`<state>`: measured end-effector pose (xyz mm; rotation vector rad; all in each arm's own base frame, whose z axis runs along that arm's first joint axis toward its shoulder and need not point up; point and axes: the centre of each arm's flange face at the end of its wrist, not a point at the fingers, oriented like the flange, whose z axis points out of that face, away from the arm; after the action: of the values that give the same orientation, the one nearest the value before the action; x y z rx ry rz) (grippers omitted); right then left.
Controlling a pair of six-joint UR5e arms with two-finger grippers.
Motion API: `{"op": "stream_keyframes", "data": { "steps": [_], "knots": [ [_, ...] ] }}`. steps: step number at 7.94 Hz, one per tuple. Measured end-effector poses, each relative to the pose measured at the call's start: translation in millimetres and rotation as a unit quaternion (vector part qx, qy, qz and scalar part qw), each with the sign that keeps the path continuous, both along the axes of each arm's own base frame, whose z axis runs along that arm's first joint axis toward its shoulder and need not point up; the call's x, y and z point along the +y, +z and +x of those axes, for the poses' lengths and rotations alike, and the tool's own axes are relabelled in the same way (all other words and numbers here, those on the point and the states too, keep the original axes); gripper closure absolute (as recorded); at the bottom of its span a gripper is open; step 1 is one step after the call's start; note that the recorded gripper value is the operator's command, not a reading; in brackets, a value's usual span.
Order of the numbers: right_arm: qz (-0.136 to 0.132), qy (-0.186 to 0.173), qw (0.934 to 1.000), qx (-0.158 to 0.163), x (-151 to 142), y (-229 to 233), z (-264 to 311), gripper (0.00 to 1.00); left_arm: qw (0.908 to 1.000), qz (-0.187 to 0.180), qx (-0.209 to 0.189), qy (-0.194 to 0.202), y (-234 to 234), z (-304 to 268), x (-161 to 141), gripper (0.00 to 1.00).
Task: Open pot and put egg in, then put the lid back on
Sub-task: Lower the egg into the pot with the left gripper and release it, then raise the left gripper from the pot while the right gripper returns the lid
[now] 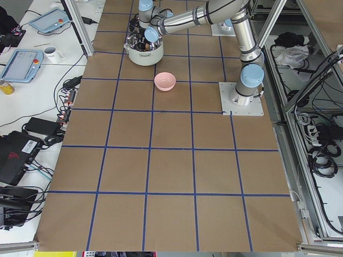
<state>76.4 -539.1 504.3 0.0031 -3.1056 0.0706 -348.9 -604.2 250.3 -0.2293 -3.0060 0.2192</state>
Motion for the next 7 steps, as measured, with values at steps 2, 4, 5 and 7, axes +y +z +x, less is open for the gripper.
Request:
{"op": "stream_keyframes", "data": {
  "steps": [2, 4, 5, 7],
  "knots": [
    [-0.002, 0.000, 1.0000, -0.004, -0.4, 0.0, 0.8, 1.00, 1.0000, 0.002, -0.002, 0.000, -3.4, 0.0, -0.5, 0.33],
    [-0.002, -0.004, 1.0000, -0.006, 0.0, 0.0, 1.8, 1.00, 1.0000, 0.000, -0.001, -0.001, -2.8, -0.4, -1.1, 0.00],
    [-0.002, -0.005, 1.0000, -0.006, 0.2, 0.1, 1.9, 1.00, 1.0000, -0.003, 0.001, 0.000, -0.4, -0.5, -1.2, 0.00],
    [0.000, -0.003, 1.0000, -0.006, 0.1, -1.0, 1.4, 1.00, 0.9999, -0.014, 0.008, 0.003, 17.0, -0.6, 0.3, 0.00]
  ]
}}
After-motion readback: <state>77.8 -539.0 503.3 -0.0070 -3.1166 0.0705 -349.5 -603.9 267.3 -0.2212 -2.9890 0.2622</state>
